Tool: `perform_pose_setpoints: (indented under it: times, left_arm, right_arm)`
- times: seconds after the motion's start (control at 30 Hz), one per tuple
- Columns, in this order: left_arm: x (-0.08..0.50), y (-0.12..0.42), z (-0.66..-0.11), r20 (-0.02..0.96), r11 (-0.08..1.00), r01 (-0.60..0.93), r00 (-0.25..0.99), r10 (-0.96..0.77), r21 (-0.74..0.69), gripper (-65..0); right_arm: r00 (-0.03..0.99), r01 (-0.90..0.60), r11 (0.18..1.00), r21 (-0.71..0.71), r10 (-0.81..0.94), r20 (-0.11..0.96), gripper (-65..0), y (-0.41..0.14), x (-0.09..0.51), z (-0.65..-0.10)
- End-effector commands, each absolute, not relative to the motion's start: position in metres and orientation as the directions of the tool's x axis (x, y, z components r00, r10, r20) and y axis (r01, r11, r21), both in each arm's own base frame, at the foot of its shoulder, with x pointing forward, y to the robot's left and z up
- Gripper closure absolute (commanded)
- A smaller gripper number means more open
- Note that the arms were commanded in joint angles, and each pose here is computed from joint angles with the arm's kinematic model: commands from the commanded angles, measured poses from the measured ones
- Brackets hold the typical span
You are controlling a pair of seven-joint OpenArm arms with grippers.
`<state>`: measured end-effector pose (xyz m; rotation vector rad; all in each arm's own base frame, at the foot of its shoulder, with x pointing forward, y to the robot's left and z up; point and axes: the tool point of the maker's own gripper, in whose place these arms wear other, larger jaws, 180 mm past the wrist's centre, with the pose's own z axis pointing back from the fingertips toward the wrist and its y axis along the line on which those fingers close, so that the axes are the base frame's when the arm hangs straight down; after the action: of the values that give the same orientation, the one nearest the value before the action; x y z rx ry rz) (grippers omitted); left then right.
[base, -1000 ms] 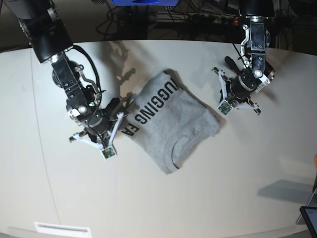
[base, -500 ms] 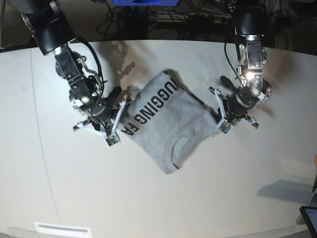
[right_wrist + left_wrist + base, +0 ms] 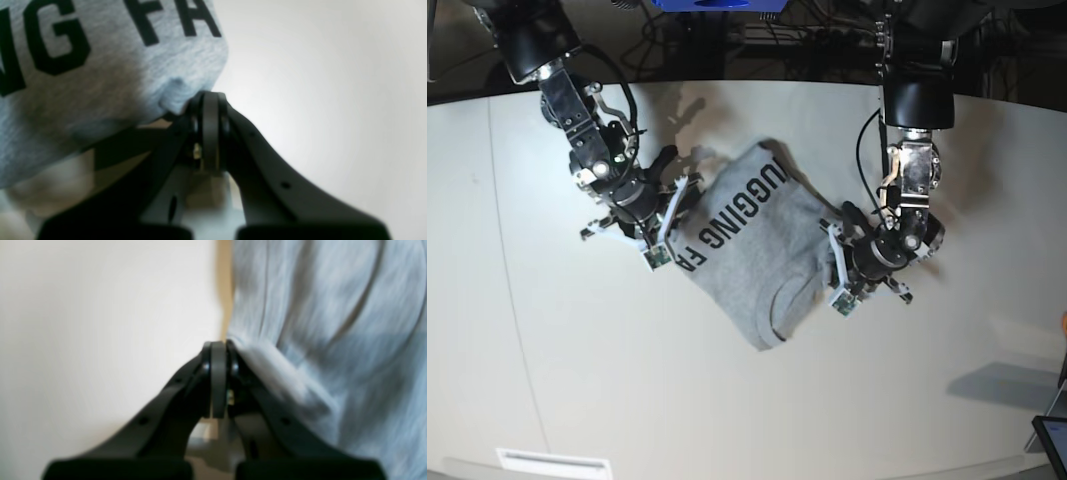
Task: Fold the T-shirt properly
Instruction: 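Drag the shirt's edge with the left gripper to square the rectangle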
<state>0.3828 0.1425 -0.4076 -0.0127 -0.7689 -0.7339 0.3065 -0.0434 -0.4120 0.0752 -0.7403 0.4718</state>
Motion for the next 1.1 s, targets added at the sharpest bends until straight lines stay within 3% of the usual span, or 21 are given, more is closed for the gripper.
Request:
perform_pose_setpoints:
  times: [0.0,0.43,0.63,0.9,1.07]
  left_arm:
    - [0.389,0.139,-0.403,0.638,0.748,0.616,0.476,-0.605,0.249,0.0]
    - [0.44,0.125,-0.378,0.68,0.766,0.601,0.463,-0.568,0.23,0.0]
    - [0.449,0.152,-0.352,0.668,0.751,0.571,0.42,-0.614,0.331,0.0]
    - [0.372,0.203,-0.362,0.46,0.628,0.578,0.429,-0.777,0.522,0.0]
    - [0.317,0.187,-0.367,0.433,0.581,0.62,0.391,-0.812,0.528,0.0]
  right_arm:
    - [0.625,-0.442,0.892,-0.096,0.383,0.68,0.0,-0.041,0.308,-0.404]
    - [0.64,-0.457,0.887,-0.057,0.373,0.671,0.0,-0.031,0.28,-0.384]
    - [0.614,-0.445,0.887,-0.123,0.402,0.679,0.0,-0.051,0.299,-0.376]
    - [0.638,-0.344,0.911,-0.225,0.403,0.656,-0.1,-0.104,0.346,-0.38]
    - [0.601,-0.353,0.902,-0.249,0.422,0.679,-0.1,-0.106,0.373,-0.378]
